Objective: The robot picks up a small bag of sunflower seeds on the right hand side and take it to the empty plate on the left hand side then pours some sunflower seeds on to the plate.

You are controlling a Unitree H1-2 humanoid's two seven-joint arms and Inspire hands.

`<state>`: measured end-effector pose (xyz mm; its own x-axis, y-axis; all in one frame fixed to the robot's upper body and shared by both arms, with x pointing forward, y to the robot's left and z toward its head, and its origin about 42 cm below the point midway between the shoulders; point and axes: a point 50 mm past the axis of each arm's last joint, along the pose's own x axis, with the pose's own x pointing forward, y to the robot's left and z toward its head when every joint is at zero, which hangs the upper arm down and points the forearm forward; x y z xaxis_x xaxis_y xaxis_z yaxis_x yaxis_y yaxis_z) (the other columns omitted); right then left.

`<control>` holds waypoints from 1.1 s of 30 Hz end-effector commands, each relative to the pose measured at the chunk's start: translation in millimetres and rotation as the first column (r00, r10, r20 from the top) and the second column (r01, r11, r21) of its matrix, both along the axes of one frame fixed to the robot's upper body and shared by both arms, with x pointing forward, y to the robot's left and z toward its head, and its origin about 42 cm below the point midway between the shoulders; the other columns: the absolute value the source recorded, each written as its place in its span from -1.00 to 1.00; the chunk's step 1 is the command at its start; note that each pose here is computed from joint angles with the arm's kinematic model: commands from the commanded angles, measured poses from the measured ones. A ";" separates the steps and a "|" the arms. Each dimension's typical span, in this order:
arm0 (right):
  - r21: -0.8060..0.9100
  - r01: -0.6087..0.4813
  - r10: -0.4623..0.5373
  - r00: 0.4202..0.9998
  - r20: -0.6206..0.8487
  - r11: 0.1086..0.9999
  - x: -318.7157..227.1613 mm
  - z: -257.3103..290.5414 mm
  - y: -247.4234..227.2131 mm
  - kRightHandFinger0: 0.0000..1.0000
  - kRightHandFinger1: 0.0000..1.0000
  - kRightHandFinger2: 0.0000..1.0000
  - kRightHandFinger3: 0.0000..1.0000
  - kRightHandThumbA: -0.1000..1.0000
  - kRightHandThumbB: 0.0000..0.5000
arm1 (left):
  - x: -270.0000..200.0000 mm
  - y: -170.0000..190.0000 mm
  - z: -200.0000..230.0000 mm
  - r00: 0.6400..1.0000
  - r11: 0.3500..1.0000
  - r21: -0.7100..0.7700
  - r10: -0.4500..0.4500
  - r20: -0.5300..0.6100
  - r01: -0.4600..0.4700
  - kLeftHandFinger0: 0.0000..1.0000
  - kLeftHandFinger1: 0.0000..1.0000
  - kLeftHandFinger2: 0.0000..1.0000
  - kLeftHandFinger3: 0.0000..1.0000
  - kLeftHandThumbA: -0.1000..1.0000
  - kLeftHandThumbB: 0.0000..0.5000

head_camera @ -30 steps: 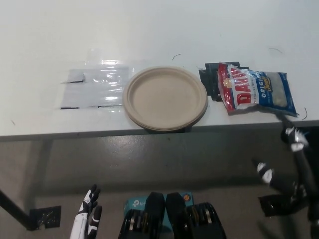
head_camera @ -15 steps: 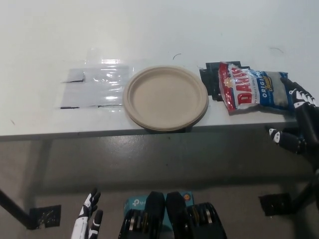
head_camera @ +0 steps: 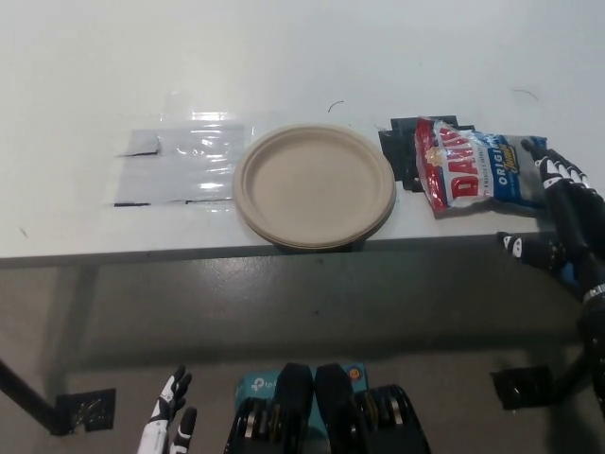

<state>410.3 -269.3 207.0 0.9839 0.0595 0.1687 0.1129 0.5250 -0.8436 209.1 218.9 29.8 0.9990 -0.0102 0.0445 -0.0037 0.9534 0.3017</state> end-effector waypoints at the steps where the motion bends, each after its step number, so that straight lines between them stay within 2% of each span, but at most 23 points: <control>1: -0.024 0.015 -0.014 0.998 0.058 1.000 11.8 27.3 1.6 1.00 1.00 1.00 1.00 0.74 0.36 | -1.9 -0.1 6.9 0.998 1.000 0.009 -0.006 0.057 0.006 1.00 1.00 1.00 1.00 1.00 -0.39; 18: -0.051 0.055 -0.052 0.997 0.058 0.997 42.7 37.0 -4.8 1.00 1.00 1.00 1.00 0.63 0.32 | -1.6 1.3 8.3 0.999 1.000 0.015 -0.004 0.043 0.003 1.00 1.00 1.00 1.00 1.00 -0.48; 33: -0.129 0.067 -0.068 0.998 0.002 0.989 69.9 22.9 -0.5 1.00 1.00 1.00 1.00 0.61 0.44 | 0.8 1.1 8.6 0.999 1.000 0.022 -0.011 0.047 0.010 1.00 1.00 1.00 1.00 1.00 -0.43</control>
<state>465.4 -266.6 197.0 0.9983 0.0090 0.0569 0.0469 0.4475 -0.8931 209.1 218.9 30.6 0.9988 -0.0163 0.0470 0.0008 0.9503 0.3113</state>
